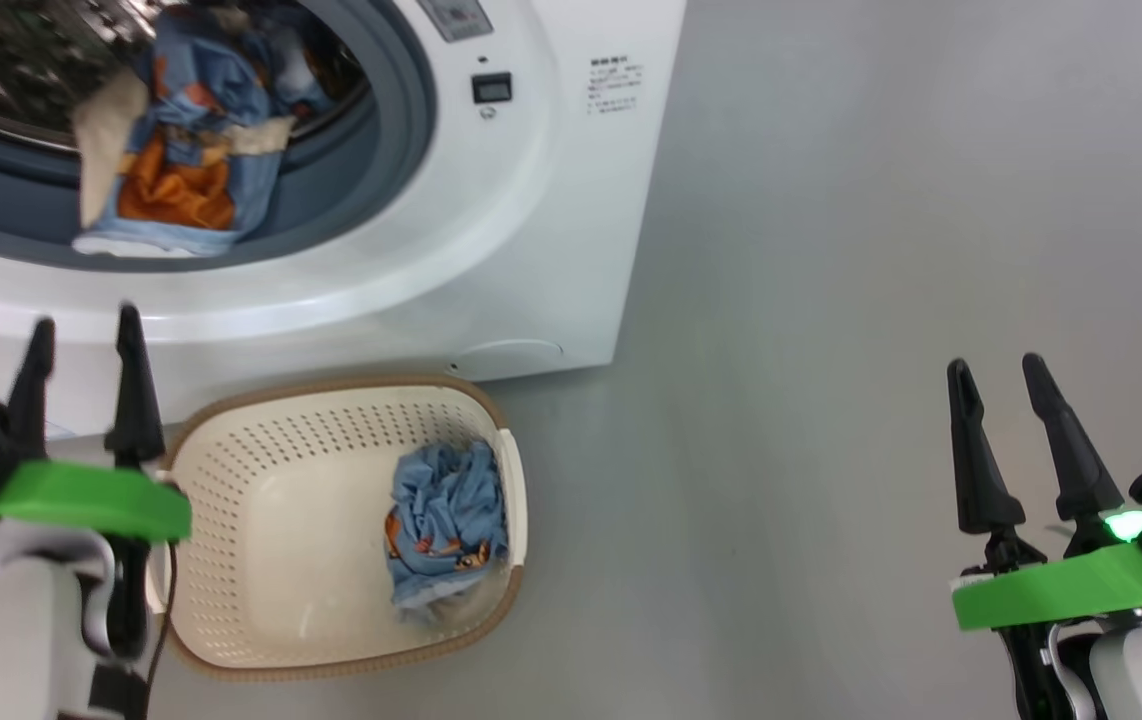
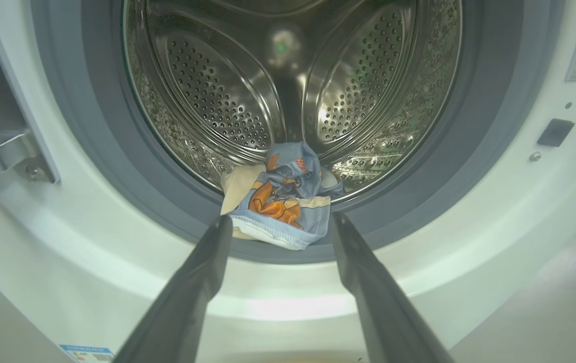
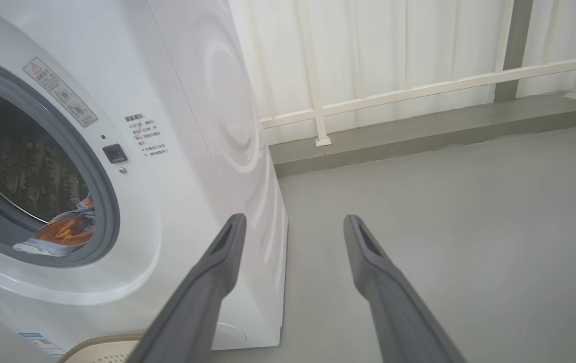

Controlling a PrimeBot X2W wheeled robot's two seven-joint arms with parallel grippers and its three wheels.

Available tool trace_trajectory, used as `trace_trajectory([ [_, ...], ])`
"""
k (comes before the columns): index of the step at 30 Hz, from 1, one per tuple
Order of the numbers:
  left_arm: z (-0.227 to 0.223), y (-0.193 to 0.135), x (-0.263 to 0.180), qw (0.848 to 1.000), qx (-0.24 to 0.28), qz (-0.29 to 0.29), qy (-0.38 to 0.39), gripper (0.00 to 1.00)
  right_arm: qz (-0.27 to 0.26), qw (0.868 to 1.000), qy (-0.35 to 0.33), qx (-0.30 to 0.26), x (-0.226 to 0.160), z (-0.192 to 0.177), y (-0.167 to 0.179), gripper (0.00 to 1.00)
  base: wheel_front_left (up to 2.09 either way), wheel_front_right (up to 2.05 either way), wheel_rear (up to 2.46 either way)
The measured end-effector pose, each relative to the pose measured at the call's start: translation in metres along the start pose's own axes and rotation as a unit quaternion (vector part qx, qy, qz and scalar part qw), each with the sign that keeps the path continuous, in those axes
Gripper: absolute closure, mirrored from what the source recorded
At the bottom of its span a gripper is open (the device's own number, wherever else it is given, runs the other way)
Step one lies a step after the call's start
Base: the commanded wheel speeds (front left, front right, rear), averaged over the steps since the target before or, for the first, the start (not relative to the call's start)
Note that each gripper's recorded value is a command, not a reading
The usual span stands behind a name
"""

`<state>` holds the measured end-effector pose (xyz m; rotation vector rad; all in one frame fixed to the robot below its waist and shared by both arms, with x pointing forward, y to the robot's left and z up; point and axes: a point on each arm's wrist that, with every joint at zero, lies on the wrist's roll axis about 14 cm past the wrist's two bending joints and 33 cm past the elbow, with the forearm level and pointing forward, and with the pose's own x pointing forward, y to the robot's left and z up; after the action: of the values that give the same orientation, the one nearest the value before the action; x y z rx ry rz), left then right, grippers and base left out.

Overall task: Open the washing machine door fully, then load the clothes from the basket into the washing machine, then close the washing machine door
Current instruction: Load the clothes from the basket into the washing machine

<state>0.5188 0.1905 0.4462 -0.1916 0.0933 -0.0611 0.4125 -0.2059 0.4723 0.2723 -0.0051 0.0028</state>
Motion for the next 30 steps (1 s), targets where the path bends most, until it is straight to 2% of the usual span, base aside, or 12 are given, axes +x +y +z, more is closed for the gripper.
trace_trajectory([
  [14,-0.001,0.026,-0.083,0.999,0.012,0.037,0.005,0.0,0.021,1.0,-0.007,0.0,-0.025,0.011,0.013,0.0,0.0,0.0,0.0],
  [30,0.011,0.046,-0.134,0.997,0.005,0.075,-0.02,0.0,0.035,0.999,-0.012,-0.004,-0.035,0.016,0.02,0.0,0.0,0.0,0.0],
])
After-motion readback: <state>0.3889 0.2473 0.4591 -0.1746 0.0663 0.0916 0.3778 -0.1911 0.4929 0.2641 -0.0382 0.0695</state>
